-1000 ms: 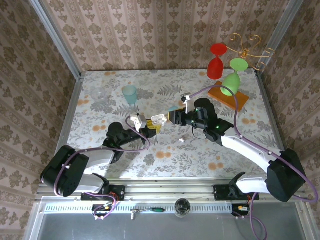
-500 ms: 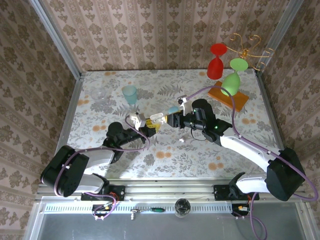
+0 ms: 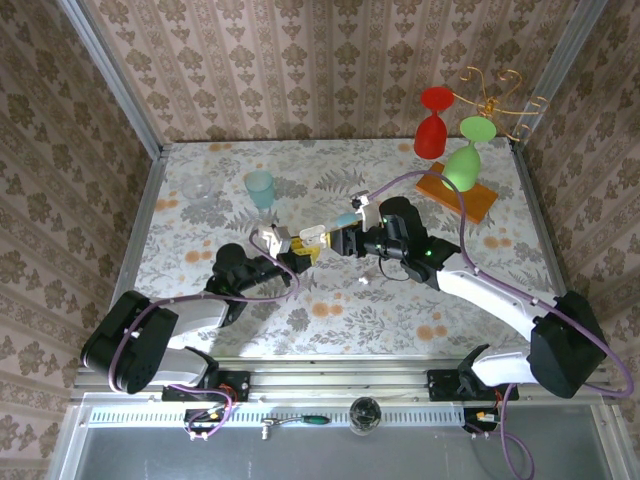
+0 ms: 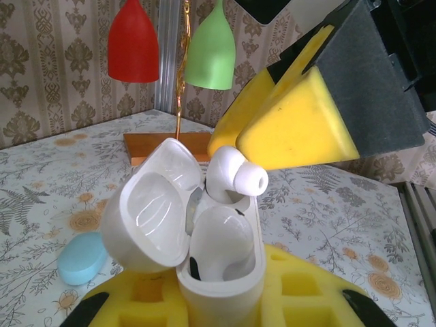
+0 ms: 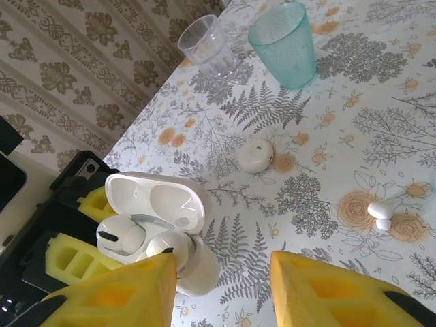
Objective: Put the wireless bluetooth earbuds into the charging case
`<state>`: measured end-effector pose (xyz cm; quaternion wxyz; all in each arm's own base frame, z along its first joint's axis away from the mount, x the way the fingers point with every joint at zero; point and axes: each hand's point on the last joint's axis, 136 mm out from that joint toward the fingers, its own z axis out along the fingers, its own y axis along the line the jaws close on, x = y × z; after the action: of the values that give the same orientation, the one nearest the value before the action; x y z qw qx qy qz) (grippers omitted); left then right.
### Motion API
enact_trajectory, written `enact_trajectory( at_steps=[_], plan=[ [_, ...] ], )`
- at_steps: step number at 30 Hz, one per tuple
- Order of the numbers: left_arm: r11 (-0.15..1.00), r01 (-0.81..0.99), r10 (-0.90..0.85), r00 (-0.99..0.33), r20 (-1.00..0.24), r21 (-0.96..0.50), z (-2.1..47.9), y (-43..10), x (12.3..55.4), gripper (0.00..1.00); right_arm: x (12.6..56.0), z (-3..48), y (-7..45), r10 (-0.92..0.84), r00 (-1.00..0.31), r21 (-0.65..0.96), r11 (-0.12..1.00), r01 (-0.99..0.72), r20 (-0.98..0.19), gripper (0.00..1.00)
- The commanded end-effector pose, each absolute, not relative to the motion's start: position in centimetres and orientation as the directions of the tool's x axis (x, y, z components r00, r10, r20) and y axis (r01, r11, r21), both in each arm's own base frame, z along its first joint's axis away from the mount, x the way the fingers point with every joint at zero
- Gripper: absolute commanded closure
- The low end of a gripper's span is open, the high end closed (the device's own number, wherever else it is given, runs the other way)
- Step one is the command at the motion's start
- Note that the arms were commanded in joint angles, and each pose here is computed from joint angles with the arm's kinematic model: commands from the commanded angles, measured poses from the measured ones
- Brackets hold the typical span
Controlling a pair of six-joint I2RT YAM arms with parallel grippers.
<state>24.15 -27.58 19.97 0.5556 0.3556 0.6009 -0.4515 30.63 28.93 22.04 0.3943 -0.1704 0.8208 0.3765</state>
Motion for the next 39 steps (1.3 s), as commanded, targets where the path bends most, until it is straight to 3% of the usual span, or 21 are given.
enact_trajectory(
  at_steps=[1, 17, 26, 39],
  plan=[
    [0.318, 0.938, -0.093, -0.111, -0.989, -0.135, 21.0, -28.0, 24.2, 1.0, 30.5, 22.8, 29.8, -0.004, -0.623, 0.479, 0.634, -0.607, -0.783, 0.56],
    [0.325, 0.933, -0.102, -0.126, -0.987, -0.153, 21.0, -27.8, 24.4, 1.0, 30.7, 23.7, 27.9, 0.025, -0.573, 0.428, 0.692, -0.582, -0.819, 0.42],
    [0.313, 0.94, -0.089, -0.117, -0.989, -0.14, 20.7, -27.9, 24.2, 1.0, 30.0, 23.5, 29.3, -0.02, -0.581, 0.434, 0.643, -0.63, -0.814, 0.35],
    [0.281, 0.953, -0.086, -0.095, -0.992, -0.116, 21.0, -28.2, 23.7, 1.0, 31.2, 21.8, 29.6, -0.044, -0.623, 0.432, 0.683, -0.589, -0.781, 0.36]
  ],
)
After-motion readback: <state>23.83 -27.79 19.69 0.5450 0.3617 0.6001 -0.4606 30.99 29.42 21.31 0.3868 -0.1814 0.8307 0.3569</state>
